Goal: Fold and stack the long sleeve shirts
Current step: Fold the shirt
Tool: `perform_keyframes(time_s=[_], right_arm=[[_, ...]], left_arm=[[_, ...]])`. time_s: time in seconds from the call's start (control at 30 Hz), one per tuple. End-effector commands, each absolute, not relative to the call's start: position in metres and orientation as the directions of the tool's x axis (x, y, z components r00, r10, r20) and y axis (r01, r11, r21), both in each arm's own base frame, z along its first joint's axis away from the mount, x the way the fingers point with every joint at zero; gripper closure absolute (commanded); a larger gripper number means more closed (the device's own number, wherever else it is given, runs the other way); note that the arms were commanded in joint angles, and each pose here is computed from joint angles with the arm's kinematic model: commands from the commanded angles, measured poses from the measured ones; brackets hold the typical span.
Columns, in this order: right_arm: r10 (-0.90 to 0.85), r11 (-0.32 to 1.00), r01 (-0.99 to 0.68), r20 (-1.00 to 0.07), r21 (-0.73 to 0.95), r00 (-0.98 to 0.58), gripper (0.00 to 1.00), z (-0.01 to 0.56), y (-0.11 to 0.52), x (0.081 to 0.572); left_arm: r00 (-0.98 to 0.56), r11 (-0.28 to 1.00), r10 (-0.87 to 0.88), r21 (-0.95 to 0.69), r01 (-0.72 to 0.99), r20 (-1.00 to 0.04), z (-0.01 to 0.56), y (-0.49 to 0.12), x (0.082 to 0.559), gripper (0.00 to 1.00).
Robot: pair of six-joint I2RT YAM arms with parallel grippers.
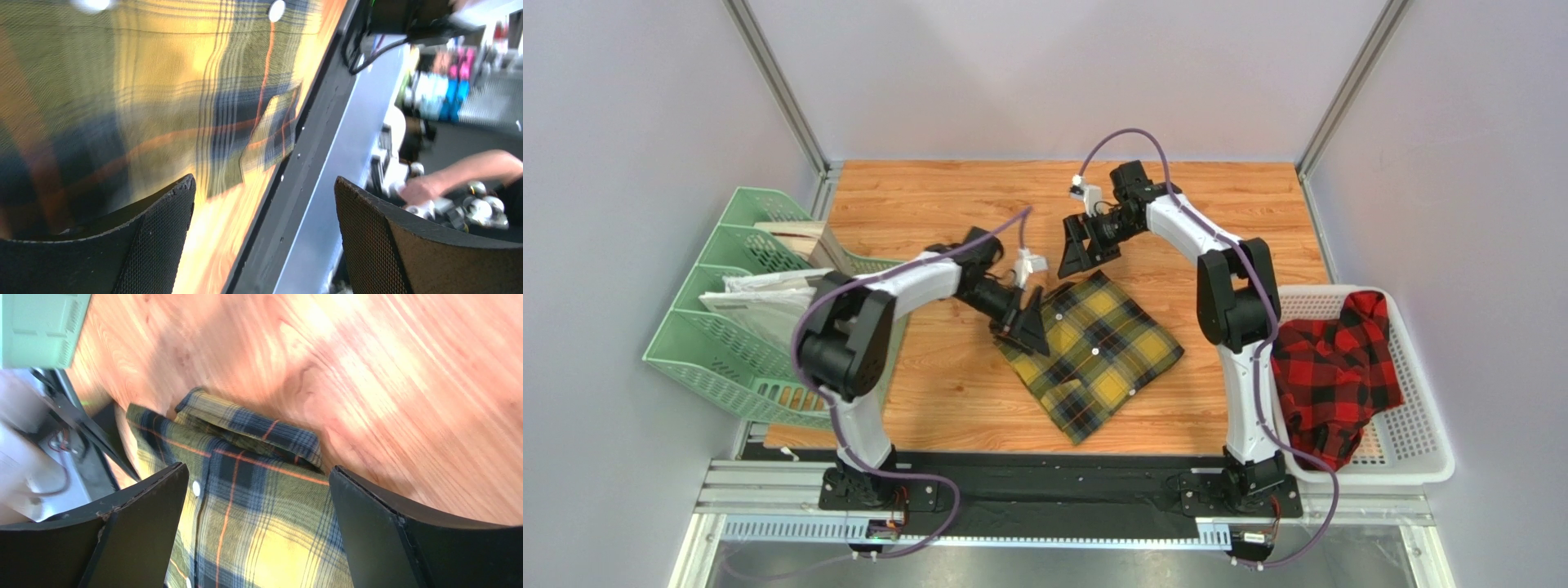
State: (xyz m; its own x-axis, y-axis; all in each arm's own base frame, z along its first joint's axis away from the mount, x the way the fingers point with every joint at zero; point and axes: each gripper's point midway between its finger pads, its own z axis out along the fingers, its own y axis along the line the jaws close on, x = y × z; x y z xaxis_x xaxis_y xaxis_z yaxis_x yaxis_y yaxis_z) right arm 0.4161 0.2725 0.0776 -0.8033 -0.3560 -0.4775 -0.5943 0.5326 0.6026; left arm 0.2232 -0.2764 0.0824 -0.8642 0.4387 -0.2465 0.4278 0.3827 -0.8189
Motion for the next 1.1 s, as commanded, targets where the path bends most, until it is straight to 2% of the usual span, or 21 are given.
perform_keyframes(time_s=[0.0, 0.07, 0.1, 0.13, 0.17, 0.2, 0.23, 0.47, 0.73, 0.9, 1.07], right_arm=[[-0.406, 0.480, -0.756, -0.652, 0.444, -0.640, 0.09, 0.151, 0.256, 0.408], [-0.422, 0.476, -0.789, -0.686, 0.388, -0.592, 0.09, 0.174, 0.251, 0.388], [-0.434, 0.485, -0.789, -0.680, 0.376, -0.591, 0.09, 0.173, 0.248, 0.381], [-0.464, 0.503, -0.769, -0.628, 0.394, -0.625, 0.11, 0.158, 0.241, 0.361], [-0.473, 0.509, -0.770, -0.622, 0.384, -0.624, 0.12, 0.162, 0.236, 0.352], [-0.489, 0.526, -0.760, -0.596, 0.381, -0.637, 0.13, 0.156, 0.230, 0.343], [-0.510, 0.540, -0.739, -0.543, 0.402, -0.668, 0.13, 0.145, 0.224, 0.327], [-0.546, 0.606, -0.671, -0.391, 0.426, -0.741, 0.21, 0.115, 0.196, 0.285], [-0.559, 0.648, -0.610, -0.260, 0.456, -0.788, 0.27, 0.071, 0.193, 0.288], [-0.567, 0.653, -0.609, -0.241, 0.450, -0.787, 0.28, 0.059, 0.192, 0.292], [-0.569, 0.655, -0.611, -0.240, 0.444, -0.786, 0.29, 0.054, 0.194, 0.299]], left_arm=[[-0.835, 0.458, 0.219, -0.703, 0.545, -0.505, 0.143, -0.231, 0.302, 0.11], [-0.796, 0.523, 0.233, -0.618, 0.587, -0.559, 0.147, -0.221, 0.332, 0.10], [-0.823, 0.541, 0.268, -0.628, 0.559, -0.501, 0.131, -0.218, 0.331, 0.10], [-0.830, 0.551, 0.273, -0.628, 0.550, -0.487, 0.127, -0.218, 0.337, 0.10], [-0.810, 0.536, 0.289, -0.614, 0.578, -0.510, 0.132, -0.221, 0.348, 0.10], [-0.845, 0.535, 0.301, -0.655, 0.533, -0.442, 0.115, -0.222, 0.347, 0.11], [-0.850, 0.526, 0.305, -0.667, 0.527, -0.430, 0.112, -0.225, 0.350, 0.12], [-0.862, 0.452, 0.344, -0.739, 0.499, -0.372, 0.086, -0.249, 0.366, 0.16], [-0.893, 0.428, 0.381, -0.811, 0.399, -0.239, 0.054, -0.266, 0.344, 0.17], [-0.912, 0.438, 0.375, -0.835, 0.334, -0.168, 0.037, -0.272, 0.341, 0.17], [-0.916, 0.452, 0.369, -0.830, 0.325, -0.158, 0.028, -0.277, 0.347, 0.19]])
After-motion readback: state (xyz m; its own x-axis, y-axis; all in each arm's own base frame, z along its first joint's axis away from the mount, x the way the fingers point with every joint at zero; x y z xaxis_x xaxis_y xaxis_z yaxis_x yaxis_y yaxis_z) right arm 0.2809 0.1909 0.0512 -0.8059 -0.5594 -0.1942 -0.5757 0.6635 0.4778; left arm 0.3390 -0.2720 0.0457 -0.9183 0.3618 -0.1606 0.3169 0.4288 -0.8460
